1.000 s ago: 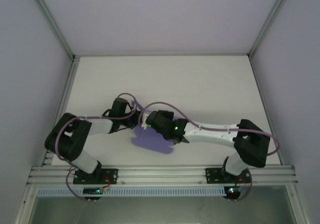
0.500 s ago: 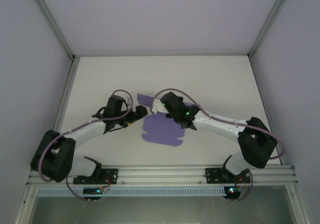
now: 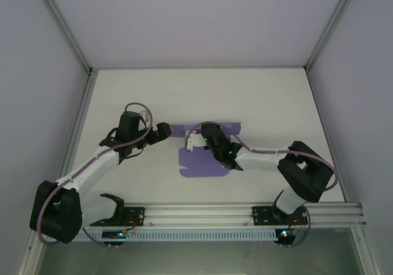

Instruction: Assemble paper box

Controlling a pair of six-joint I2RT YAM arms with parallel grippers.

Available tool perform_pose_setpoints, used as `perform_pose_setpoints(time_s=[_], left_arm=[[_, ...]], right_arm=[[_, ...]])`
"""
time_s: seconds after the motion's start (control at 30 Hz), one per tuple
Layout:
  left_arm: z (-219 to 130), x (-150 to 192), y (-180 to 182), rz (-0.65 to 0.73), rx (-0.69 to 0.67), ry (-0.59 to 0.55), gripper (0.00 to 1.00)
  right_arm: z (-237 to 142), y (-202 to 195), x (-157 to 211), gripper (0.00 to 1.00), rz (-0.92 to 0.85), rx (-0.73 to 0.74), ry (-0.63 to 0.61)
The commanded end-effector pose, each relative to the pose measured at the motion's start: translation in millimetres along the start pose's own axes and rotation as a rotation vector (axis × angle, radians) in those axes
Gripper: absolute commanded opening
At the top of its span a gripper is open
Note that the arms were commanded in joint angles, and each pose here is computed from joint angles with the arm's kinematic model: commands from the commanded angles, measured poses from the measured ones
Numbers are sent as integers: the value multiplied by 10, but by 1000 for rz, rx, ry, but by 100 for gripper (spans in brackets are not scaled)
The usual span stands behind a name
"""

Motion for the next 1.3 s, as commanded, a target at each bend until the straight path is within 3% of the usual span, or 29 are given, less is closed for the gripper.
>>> perform_pose_setpoints(time_s=[0.0, 0.27, 0.5, 0.6, 0.83, 0.93, 1.07, 1.27], left_arm=[[-4, -38, -38, 70, 37, -3, 100], [158, -219, -219, 305, 134, -33, 100], [101, -424, -126, 577, 16, -24, 100], [36, -477, -80, 660, 166, 3, 100], [318, -579, -96, 809, 305, 195, 100], [378, -618, -126, 827, 351, 228, 93], [511, -624, -16, 815, 264, 262, 83], [713, -505, -77, 801, 379, 377, 65]], right_arm=[[56, 33, -14, 0, -17, 54, -7], [168, 168, 64, 0, 9, 51, -19], [94, 74, 90, 0, 16, 13, -47], [52, 38, 106, 0, 23, 5, -60], [33, 1, 93, 0, 32, 6, -69], [48, 0, 83, 0, 38, 10, -71], [38, -47, 64, 0, 45, 23, -70], [42, -60, 46, 0, 61, 9, -84]])
Point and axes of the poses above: each hand's point on the last joint's axis, 136 mm out from that joint toward the fingers, its own z axis out along the fingers, its own y axis along the line the jaws close on, x = y × z, the point moved 10 cm from there along -z, back along the fingers, and after that the axes turned 9 degrees about z, right-handed, at the moved point
